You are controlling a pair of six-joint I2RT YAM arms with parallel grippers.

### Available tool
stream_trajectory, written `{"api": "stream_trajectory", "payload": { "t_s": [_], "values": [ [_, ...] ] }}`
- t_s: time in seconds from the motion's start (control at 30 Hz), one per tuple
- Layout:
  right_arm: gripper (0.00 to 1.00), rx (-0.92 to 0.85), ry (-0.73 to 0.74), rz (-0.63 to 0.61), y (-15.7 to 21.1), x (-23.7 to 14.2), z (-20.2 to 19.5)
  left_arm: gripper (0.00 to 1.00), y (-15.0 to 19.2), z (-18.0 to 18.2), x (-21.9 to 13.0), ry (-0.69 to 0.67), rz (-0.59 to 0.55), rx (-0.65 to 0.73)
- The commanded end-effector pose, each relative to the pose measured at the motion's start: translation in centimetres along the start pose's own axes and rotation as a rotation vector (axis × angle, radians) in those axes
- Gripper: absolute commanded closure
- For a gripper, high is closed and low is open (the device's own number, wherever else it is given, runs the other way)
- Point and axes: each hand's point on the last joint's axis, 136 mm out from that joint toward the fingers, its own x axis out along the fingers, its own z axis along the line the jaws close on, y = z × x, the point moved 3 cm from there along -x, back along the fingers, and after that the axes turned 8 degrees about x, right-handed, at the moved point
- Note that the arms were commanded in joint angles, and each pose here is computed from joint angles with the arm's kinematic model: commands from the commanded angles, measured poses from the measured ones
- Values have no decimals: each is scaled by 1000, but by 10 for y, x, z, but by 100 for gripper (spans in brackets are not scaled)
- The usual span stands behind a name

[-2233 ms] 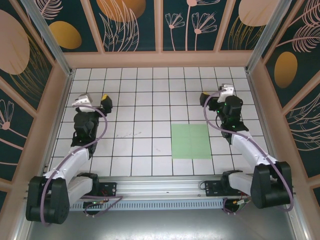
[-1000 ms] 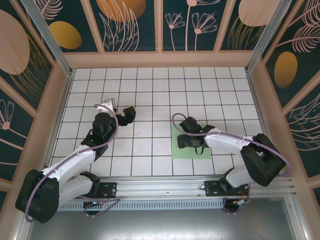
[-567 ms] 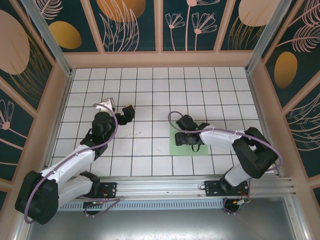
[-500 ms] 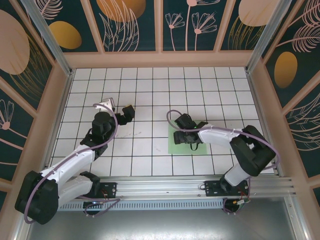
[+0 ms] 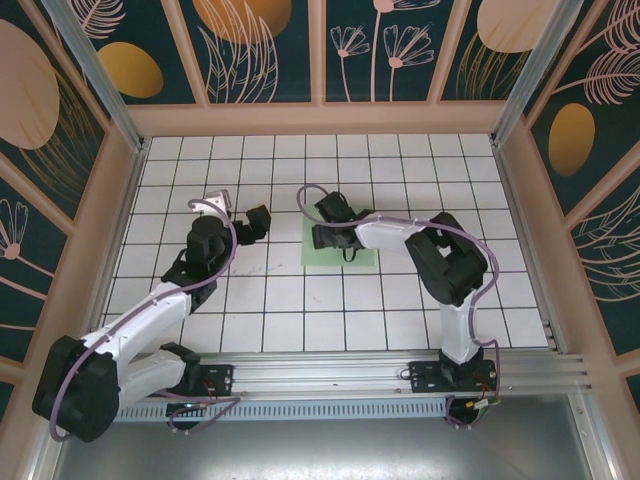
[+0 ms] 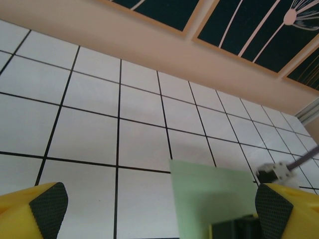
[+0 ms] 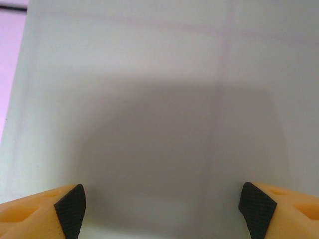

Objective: Fold a paper plane with a square sheet of paper (fold left side to right side)
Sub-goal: Move the square sheet of paper to the center of the table, then pick up the square sheet of paper from the center of the table.

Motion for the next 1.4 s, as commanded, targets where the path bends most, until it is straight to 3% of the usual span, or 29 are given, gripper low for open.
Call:
{"api": "stream_trajectory", "payload": {
  "t_s": [0.0,0.13,0.27,0.5,0.77,1.37],
  "values": [
    [15,-1,-68,65,5,12,10,2,7,-4,8,0,75,-53],
    [14,25,-143,9,-23,-11,17,2,20,-7,20,3,165,-111],
    [14,56,-157,-33,-46,-29,0,3,34,-28,36,107,281,-171],
    [12,50,-81,-39,-62,-15,-33,26,64,-71,62,356,497,-315],
    [10,56,-40,-30,-78,6,-51,43,105,-94,72,441,651,-365],
    [4,44,-38,55,-54,24,-49,53,170,-74,91,263,802,-355]
  ]
}}
